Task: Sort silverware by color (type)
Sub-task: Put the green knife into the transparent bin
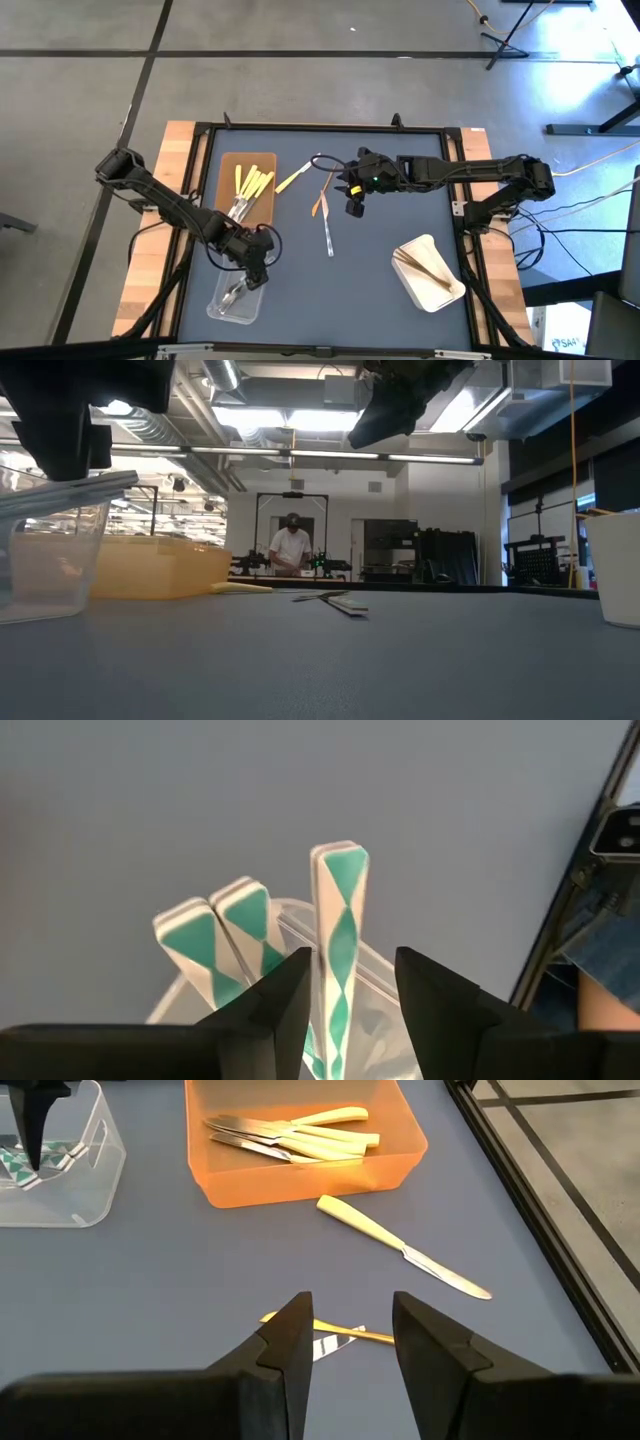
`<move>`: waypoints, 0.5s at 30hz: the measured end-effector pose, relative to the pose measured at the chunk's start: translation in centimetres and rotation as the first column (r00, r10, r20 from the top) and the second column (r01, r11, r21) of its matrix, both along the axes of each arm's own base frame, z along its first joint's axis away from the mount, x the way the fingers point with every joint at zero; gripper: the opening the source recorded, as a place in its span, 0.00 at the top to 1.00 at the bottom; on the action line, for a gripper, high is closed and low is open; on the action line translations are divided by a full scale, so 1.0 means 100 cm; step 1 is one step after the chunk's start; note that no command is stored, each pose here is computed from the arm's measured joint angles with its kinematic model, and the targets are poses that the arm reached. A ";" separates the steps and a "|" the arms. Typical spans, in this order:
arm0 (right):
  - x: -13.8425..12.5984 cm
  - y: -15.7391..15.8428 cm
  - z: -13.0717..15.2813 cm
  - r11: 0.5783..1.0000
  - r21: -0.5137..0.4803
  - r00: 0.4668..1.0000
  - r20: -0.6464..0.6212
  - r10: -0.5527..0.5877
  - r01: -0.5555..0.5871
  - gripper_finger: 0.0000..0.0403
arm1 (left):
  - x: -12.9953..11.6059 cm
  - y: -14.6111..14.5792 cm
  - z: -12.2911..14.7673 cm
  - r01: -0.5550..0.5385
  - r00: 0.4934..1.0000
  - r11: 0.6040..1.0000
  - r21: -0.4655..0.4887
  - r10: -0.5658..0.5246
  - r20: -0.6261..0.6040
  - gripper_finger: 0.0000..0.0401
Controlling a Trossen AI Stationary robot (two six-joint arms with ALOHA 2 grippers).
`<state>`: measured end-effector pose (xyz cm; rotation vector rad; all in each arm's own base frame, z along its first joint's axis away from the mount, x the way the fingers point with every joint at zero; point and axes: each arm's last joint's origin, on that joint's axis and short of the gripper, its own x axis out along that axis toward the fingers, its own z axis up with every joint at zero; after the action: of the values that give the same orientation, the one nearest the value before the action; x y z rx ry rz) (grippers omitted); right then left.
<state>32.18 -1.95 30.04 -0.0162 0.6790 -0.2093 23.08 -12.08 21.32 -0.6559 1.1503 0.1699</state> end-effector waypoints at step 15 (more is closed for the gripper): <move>0.000 0.000 0.000 0.997 0.064 0.999 0.015 -0.052 0.051 0.69 | -0.001 0.000 0.002 -0.003 1.000 0.999 -0.045 0.003 -0.010 0.66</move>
<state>32.17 -1.95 30.04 0.0637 0.6700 -0.2373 23.00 -12.13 21.52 -0.6969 1.1654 0.1505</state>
